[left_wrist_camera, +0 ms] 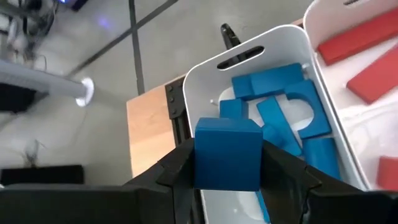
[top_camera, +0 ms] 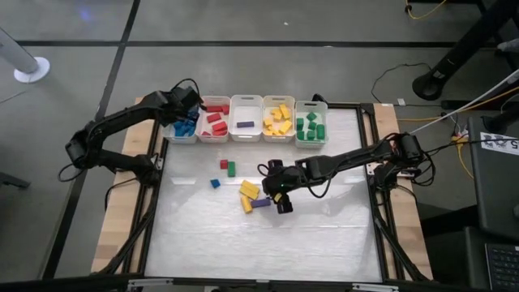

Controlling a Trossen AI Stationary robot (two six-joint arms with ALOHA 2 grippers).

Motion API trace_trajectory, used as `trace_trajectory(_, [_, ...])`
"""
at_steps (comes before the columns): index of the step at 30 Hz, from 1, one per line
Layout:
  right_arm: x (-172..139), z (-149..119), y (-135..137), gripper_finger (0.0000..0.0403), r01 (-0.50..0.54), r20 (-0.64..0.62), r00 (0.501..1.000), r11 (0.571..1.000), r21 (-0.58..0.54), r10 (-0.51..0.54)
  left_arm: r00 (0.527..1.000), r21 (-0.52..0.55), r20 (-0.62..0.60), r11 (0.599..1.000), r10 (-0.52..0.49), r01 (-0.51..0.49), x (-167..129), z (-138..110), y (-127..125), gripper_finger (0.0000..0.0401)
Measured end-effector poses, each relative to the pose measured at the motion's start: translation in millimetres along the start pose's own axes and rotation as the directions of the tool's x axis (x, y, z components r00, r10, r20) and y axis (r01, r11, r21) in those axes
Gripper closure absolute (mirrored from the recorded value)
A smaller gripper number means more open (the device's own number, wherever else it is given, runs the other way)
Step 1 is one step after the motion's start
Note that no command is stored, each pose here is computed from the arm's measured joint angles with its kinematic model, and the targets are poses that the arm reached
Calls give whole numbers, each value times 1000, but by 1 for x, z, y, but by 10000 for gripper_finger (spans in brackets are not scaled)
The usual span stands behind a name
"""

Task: Sort blocks
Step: Put the blue block into the left white bin

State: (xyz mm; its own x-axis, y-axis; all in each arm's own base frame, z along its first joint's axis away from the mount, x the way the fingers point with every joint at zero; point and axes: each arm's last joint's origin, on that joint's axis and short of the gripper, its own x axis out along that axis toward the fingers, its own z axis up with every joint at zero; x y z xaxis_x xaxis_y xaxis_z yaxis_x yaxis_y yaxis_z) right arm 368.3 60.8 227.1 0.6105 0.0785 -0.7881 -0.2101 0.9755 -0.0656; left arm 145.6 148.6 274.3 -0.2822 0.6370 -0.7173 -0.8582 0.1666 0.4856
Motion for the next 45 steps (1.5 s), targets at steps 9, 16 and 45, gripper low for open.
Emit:
trace_trajectory(9, [0,2,-1,182,13,24,1000,1000,4,-13,1000,91,-17,996,-1,3,4,2,0,258])
trace_trajectory(16, [0,3,-1,182,13,27,1000,1000,11,-14,993,36,-96,997,-69,73,20,6,-5,258])
trace_trajectory(45, [0,2,-1,182,13,26,1000,999,30,-14,974,134,-225,990,-19,50,55,11,-21,258])
